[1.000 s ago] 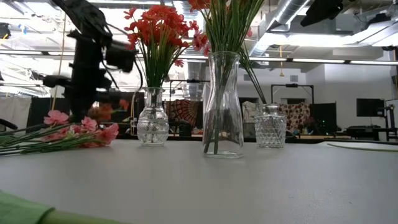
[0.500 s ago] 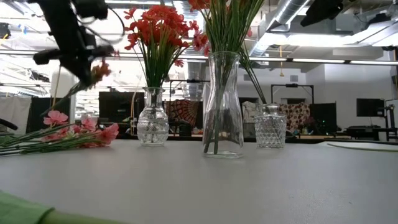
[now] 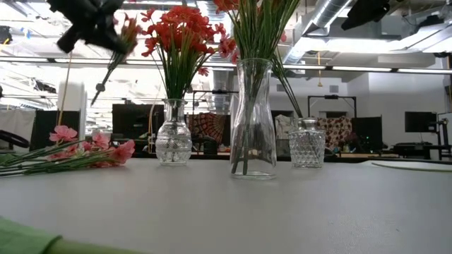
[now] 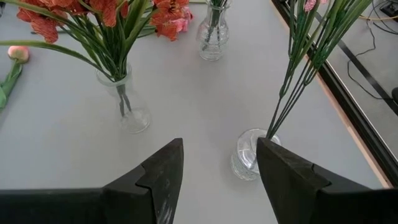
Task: Sort flowers into vase by color
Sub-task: Put the orange flowers into the bottom center transparent vase
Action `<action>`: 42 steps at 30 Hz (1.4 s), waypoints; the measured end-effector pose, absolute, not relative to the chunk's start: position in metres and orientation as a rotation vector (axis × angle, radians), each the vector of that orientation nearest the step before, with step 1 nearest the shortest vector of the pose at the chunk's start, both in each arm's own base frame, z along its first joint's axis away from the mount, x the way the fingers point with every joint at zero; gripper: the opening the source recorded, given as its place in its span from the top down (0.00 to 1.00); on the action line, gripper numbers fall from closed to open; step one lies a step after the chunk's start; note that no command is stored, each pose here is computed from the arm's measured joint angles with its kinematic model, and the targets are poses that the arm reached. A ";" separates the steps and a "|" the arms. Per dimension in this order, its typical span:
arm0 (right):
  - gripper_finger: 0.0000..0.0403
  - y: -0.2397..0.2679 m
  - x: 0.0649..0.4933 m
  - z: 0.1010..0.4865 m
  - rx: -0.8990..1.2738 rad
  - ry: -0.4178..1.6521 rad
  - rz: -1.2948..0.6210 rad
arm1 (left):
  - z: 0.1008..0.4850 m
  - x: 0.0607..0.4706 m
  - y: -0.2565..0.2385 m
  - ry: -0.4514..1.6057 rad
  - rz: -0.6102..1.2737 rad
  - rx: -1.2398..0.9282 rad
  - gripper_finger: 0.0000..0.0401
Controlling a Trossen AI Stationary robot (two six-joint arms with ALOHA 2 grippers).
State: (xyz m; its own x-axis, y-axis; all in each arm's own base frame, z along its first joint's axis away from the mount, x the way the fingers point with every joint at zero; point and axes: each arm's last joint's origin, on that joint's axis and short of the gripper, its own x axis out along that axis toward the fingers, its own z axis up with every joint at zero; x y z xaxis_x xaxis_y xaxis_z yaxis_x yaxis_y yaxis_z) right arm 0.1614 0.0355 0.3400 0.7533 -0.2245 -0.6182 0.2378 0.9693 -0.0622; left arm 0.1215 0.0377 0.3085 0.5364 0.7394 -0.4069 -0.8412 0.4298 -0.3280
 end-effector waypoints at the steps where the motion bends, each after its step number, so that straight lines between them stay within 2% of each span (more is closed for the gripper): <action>1: 0.43 0.035 0.161 0.340 0.021 0.672 -0.253 | 0.311 0.124 0.034 0.194 0.972 -0.512 1.00; 7: 0.43 0.035 0.161 0.340 0.021 0.672 -0.252 | 0.325 0.133 0.012 0.081 0.820 -0.473 1.00; 15: 0.43 0.035 0.161 0.340 0.021 0.671 -0.252 | 0.322 0.148 -0.020 0.095 0.683 -0.440 1.00; 29: 0.43 0.035 0.161 0.340 0.021 0.671 -0.253 | 0.328 0.188 -0.086 -0.030 0.491 -0.339 1.00; 42: 0.43 0.035 0.161 0.340 0.021 0.672 -0.253 | 0.309 0.248 -0.125 -0.174 0.345 -0.189 1.00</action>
